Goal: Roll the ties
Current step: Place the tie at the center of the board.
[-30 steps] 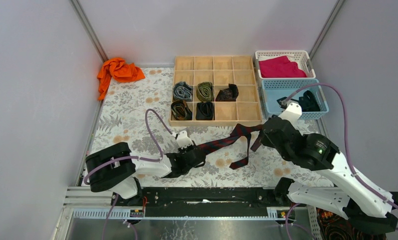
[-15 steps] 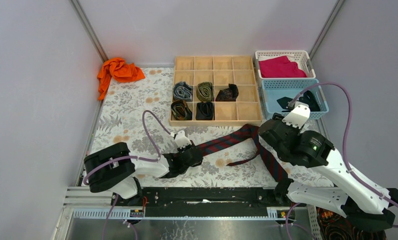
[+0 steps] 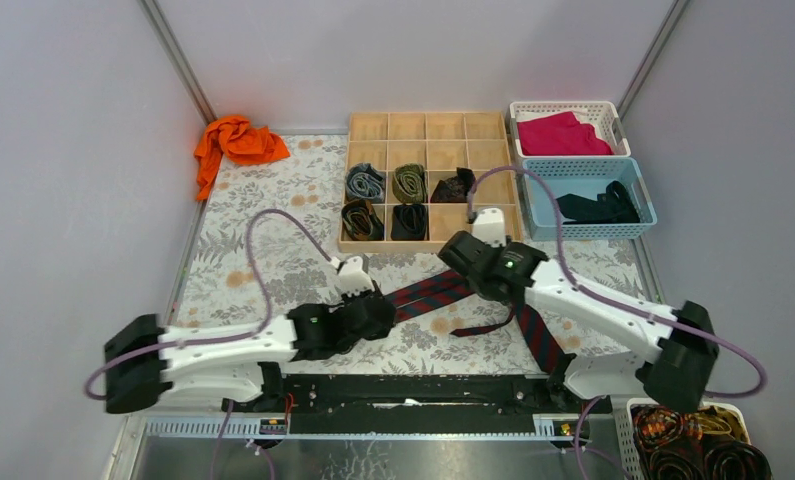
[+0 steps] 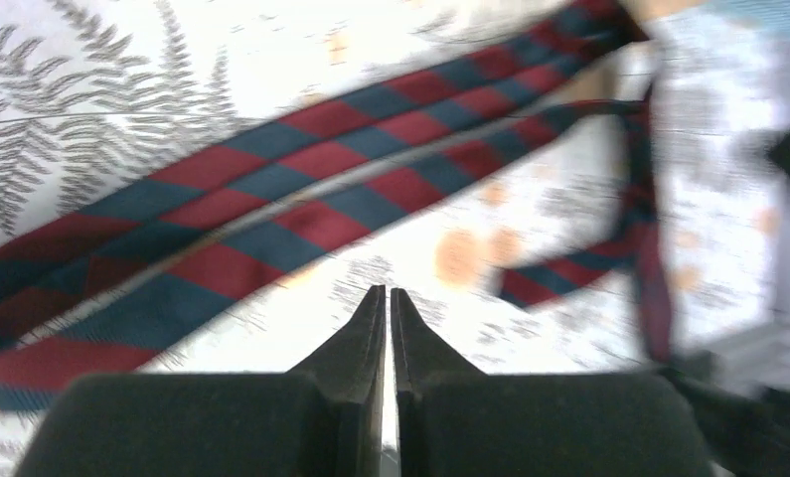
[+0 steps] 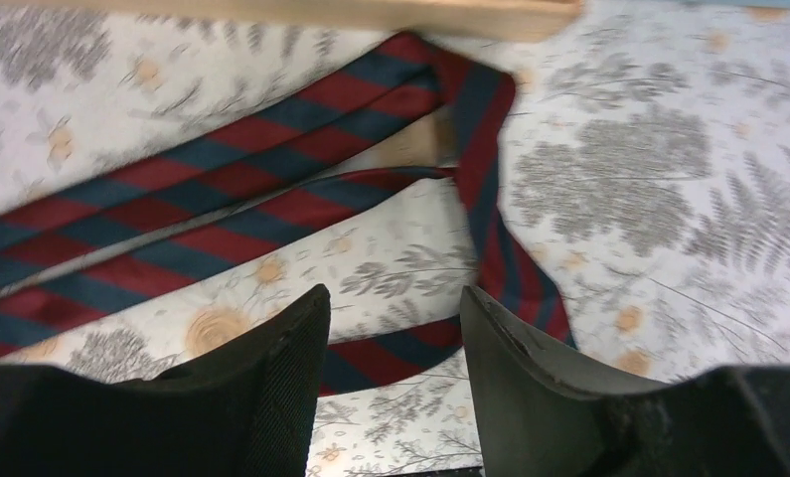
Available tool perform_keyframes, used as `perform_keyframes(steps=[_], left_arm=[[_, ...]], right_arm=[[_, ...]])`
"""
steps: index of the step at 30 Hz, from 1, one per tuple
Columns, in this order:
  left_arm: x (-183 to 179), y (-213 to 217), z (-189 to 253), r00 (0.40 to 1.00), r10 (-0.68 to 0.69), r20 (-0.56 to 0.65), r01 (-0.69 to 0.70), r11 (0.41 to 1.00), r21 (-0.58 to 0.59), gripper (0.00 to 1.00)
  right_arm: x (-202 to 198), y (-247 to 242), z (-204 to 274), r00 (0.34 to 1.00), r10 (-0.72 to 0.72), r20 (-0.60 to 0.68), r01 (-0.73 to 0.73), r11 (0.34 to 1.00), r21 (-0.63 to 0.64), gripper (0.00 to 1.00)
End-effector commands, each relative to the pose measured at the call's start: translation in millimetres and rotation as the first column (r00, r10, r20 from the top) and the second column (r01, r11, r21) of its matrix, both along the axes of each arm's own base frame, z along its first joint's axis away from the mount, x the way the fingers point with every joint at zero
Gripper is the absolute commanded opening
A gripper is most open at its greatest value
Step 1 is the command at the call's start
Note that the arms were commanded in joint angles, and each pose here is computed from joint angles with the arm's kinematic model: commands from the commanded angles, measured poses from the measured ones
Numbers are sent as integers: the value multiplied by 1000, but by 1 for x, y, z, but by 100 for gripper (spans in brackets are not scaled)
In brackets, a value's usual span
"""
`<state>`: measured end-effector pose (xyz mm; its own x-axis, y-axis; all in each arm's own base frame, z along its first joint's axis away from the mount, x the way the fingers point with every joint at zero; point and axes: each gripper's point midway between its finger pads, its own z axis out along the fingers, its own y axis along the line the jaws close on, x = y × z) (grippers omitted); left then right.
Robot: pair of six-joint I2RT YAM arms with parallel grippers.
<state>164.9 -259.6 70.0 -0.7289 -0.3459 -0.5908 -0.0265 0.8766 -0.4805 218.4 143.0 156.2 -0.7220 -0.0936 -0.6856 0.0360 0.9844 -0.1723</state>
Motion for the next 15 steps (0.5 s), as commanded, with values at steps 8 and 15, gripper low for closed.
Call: perform_keyframes(steps=[8, 15], left_arm=[[-18, 72, 178, 954, 139, 265, -88, 977, -195, 10], [-2, 140, 256, 871, 324, 368, -231, 933, -276, 17]], right_arm=[[-34, 150, -33, 835, 547, -61, -527, 827, 196, 59], [-84, 227, -51, 658, 750, -60, -739, 659, 138, 67]])
